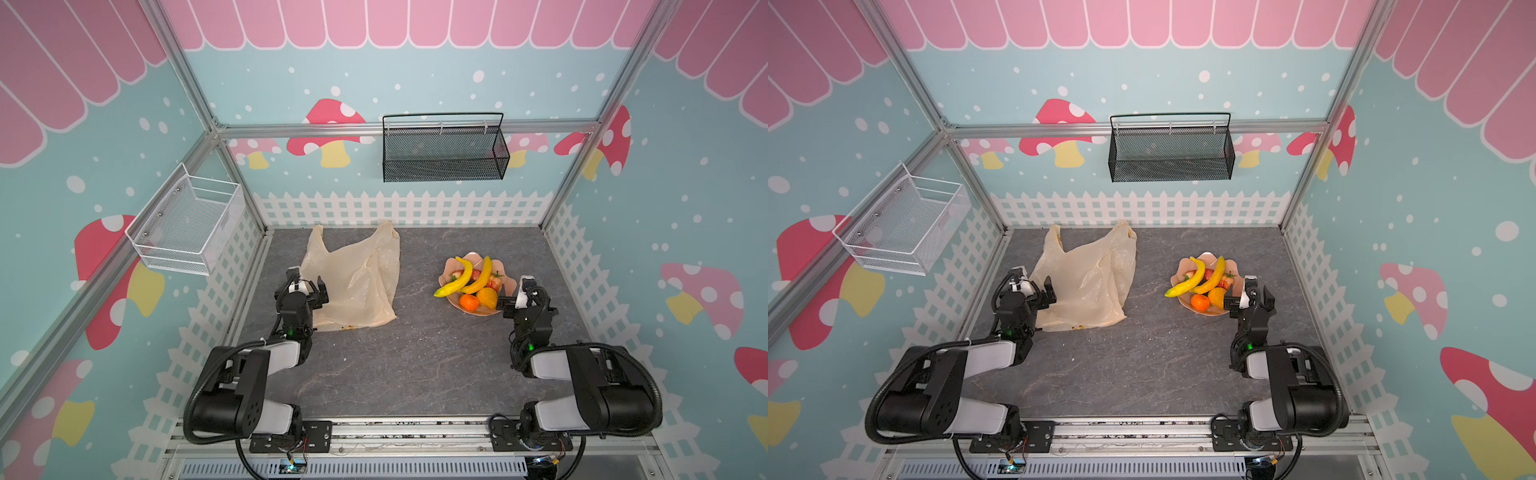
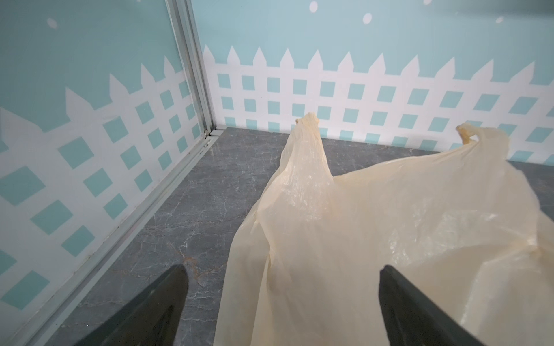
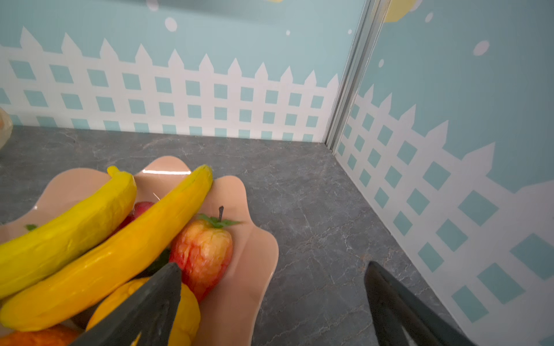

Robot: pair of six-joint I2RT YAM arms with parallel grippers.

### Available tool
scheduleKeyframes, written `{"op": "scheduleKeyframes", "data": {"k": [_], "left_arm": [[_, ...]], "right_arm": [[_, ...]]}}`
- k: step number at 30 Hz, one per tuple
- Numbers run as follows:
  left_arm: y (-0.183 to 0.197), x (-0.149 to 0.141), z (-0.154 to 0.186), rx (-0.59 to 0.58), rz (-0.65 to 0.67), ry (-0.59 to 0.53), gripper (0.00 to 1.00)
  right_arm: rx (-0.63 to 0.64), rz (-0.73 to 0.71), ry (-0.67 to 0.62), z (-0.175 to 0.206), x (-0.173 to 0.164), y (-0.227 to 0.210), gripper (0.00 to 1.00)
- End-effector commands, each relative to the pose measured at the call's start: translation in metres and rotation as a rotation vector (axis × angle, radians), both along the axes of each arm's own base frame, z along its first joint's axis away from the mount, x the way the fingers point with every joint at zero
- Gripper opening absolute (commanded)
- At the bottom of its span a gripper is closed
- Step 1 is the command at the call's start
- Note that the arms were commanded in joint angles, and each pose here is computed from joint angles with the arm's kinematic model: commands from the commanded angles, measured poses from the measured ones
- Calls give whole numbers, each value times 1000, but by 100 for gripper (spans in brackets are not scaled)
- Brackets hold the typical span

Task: Place the fruits into the plastic bag
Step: Rotate the plastic bag at the center of the table.

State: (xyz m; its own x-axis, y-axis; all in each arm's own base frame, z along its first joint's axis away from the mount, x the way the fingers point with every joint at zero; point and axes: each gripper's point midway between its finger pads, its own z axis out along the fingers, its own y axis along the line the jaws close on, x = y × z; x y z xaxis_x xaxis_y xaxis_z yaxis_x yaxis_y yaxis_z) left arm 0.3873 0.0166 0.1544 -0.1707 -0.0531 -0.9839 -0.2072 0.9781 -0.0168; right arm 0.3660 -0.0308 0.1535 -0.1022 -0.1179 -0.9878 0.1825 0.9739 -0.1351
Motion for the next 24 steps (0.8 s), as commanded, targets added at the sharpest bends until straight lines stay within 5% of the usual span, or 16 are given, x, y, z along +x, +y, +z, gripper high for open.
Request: {"op": "scheduleKeyframes", "data": {"k": [1, 8, 13, 24], "left_arm": [[-8, -9, 16, -3, -34, 22, 99], [-40, -24, 87, -184, -129, 26, 99], [-96, -32, 117, -296, -287, 193, 99], [-182, -12, 89, -276, -327, 607, 100]], "right_arm": [[4, 25, -17, 17, -5, 4, 97], [136, 105, -6, 68, -22, 20, 97], [197, 173, 98, 64, -36, 34, 97], [332, 351, 242, 68, -45, 70, 97]]}}
